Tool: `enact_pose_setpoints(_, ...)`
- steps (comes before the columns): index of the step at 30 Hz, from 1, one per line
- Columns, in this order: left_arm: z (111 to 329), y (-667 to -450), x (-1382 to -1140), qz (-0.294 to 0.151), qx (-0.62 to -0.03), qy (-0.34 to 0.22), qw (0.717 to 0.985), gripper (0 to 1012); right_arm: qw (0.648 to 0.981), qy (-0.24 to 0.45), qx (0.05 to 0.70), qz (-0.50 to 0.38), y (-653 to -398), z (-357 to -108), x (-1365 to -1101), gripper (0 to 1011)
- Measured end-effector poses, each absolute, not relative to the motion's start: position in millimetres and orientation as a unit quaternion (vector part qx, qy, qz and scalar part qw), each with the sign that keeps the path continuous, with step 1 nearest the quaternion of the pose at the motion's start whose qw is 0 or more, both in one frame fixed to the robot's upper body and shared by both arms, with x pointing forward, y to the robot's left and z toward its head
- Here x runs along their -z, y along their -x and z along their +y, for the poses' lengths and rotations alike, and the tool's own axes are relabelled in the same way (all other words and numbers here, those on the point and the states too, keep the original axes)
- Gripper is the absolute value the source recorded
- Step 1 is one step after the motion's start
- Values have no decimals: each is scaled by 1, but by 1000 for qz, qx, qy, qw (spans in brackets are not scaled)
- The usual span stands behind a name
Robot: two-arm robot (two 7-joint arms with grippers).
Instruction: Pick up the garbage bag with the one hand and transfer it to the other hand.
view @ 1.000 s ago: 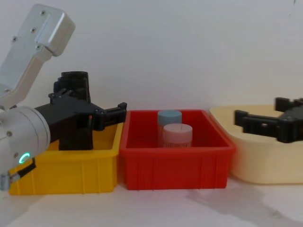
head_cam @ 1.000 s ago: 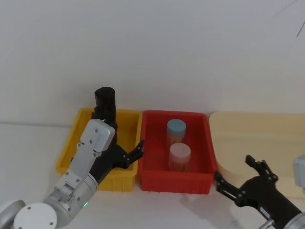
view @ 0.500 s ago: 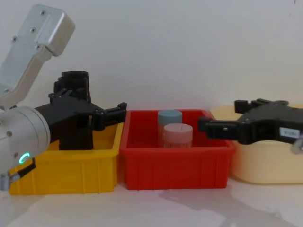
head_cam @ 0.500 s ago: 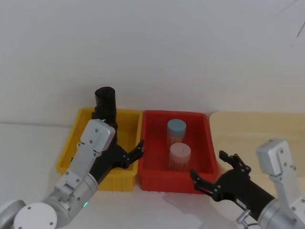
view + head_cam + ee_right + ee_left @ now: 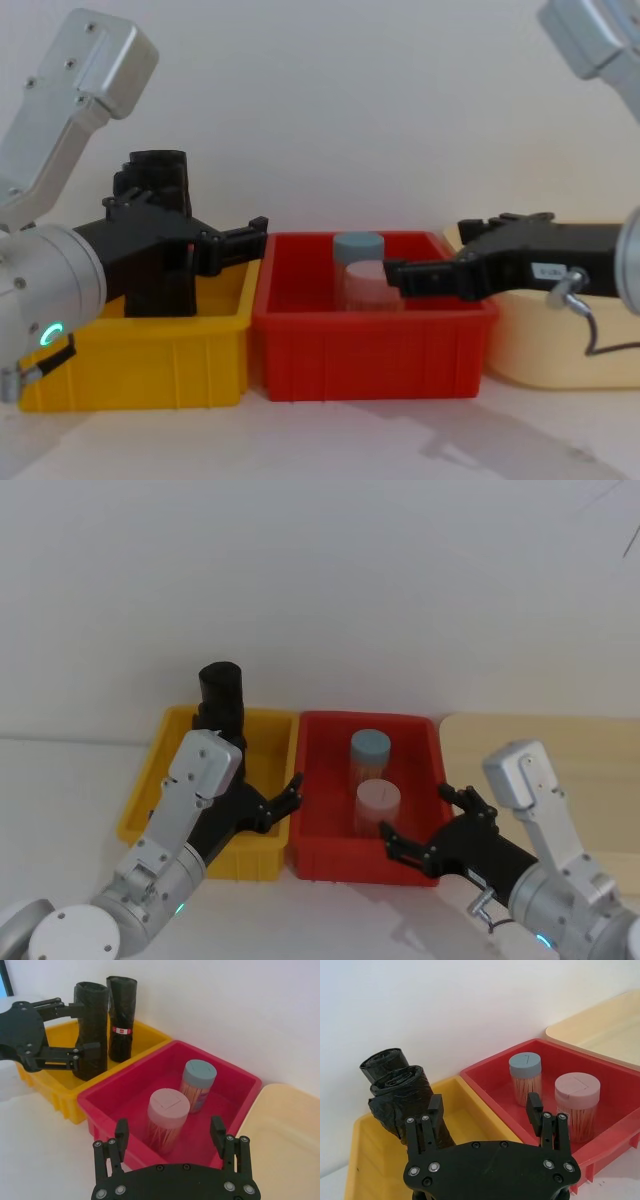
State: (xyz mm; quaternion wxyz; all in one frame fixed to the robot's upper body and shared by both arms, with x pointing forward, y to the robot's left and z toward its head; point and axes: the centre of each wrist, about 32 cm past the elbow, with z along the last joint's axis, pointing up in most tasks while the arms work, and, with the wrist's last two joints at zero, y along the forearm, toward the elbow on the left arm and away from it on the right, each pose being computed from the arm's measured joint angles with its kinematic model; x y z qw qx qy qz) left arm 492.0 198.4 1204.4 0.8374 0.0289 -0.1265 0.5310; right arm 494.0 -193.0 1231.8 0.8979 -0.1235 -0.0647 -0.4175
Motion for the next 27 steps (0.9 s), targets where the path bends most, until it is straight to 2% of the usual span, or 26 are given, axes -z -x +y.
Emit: enact_pose_setpoints(27, 198, -492, -1204, -126, -531, -29, 837, 1001, 885, 209, 410, -75, -541, -167, -1244, 1000)
